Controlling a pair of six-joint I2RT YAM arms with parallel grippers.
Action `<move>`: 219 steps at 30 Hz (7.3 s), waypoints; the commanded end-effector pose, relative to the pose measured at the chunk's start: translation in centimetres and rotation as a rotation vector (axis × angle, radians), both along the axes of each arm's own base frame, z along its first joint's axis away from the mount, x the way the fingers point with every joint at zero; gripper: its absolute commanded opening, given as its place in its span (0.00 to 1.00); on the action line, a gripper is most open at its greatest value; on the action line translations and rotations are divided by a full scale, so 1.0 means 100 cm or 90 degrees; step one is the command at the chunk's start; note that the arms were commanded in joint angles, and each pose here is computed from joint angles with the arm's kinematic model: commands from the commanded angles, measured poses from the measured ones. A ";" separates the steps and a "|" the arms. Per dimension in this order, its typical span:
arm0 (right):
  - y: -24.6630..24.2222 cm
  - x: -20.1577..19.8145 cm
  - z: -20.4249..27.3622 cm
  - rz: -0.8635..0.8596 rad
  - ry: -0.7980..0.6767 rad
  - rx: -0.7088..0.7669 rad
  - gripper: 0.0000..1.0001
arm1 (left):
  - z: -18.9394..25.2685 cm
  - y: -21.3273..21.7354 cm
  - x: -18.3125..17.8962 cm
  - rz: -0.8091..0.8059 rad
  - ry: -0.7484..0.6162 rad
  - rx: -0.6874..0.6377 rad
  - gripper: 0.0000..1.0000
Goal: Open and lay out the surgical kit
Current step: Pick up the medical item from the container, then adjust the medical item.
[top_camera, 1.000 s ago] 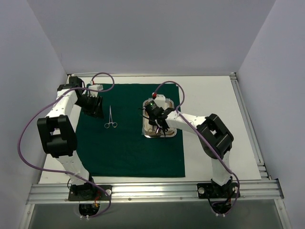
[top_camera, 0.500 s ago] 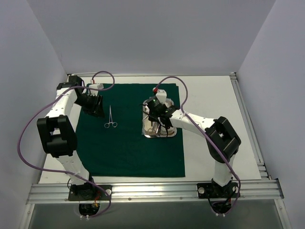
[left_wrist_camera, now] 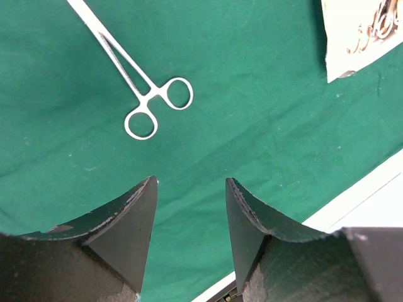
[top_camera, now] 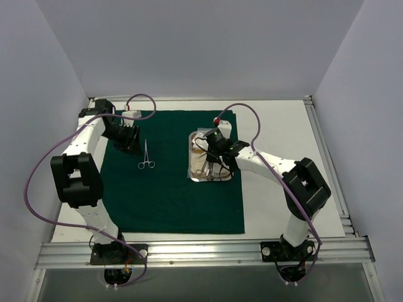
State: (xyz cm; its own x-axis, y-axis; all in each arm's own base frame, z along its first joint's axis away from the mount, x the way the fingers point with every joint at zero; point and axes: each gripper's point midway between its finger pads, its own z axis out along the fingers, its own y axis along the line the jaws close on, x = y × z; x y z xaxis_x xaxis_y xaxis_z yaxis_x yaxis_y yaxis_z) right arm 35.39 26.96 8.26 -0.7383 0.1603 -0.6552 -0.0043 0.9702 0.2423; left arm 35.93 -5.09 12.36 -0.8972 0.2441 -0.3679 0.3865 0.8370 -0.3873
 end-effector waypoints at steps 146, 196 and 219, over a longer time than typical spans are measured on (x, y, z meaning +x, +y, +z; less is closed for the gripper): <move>-0.069 -0.027 0.101 0.050 -0.186 0.057 0.00 | 0.002 -0.284 0.036 -0.311 -0.147 -0.085 0.59; 0.015 -0.020 0.186 0.156 -0.336 0.144 0.00 | 0.147 -0.283 0.021 -0.195 -0.235 -0.244 0.54; 0.011 -0.028 0.179 0.195 -0.341 0.131 0.18 | 0.145 -0.283 0.008 -0.231 -0.221 -0.272 0.02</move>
State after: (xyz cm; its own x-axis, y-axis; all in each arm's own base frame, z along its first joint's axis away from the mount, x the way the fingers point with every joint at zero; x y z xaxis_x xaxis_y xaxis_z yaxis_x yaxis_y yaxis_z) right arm 32.83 27.92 22.14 -0.4414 0.1201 -0.8893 -0.3789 0.8734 0.3060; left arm 36.08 -34.02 26.60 -0.6583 0.2646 -0.7047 0.7352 0.4268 -0.5266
